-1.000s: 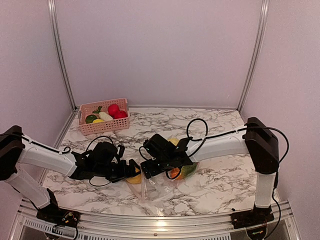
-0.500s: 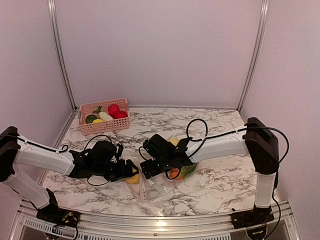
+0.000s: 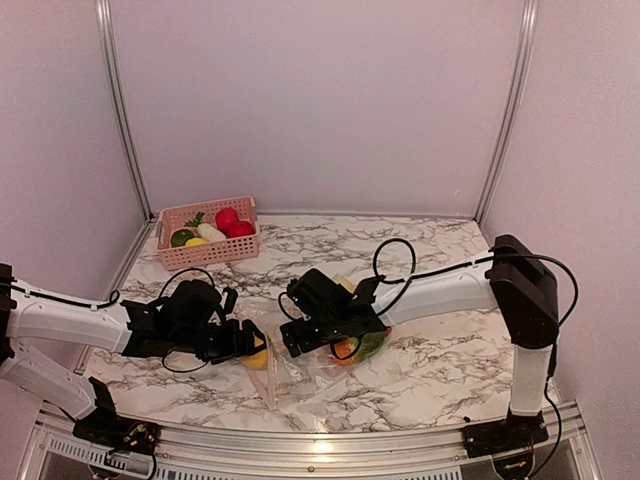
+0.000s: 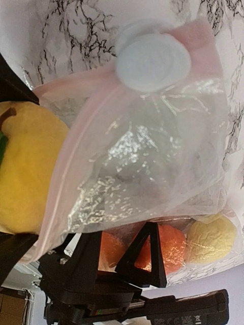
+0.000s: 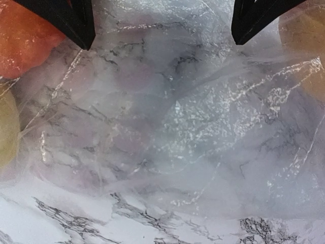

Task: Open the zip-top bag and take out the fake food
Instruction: Pick up the fake fruit from the zipper food storage bag.

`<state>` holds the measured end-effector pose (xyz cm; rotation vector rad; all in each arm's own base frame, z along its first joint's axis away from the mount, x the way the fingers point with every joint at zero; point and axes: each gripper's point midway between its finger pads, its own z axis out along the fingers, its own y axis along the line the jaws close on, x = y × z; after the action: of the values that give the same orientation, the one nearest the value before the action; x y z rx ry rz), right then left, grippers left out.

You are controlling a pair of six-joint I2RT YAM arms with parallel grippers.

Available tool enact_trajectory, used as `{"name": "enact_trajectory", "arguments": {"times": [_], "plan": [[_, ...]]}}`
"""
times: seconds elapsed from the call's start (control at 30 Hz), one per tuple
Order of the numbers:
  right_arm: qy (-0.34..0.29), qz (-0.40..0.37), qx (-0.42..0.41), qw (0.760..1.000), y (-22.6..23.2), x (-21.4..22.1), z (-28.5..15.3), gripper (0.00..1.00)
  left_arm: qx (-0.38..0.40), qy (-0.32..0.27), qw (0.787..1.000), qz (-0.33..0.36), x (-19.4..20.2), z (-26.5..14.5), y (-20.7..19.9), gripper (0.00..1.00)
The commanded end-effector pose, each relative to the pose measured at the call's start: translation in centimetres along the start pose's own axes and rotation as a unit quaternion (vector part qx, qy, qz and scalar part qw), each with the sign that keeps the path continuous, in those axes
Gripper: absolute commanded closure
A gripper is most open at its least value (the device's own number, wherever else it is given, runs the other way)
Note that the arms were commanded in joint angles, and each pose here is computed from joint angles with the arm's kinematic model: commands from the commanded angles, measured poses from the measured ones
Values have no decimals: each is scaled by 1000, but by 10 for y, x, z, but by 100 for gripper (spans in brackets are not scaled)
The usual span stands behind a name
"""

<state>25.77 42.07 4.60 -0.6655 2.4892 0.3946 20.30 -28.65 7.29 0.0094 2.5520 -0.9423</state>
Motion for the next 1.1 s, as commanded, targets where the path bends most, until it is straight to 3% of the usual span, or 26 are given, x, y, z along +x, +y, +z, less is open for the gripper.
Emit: {"name": "enact_trajectory", "arguments": {"times": [0.0,0.57,1.07], "plan": [[0,16,6,1000,-8,0,-5,9,17,22,1000,10,10,-4,-3,39],[-2,24,13,1000,-20,-2,-7,9,-4,73,997,16,36,0,17,30],[-6,23,12,1000,-21,-6,-8,9,-47,82,995,29,46,-5,35,22]]}}
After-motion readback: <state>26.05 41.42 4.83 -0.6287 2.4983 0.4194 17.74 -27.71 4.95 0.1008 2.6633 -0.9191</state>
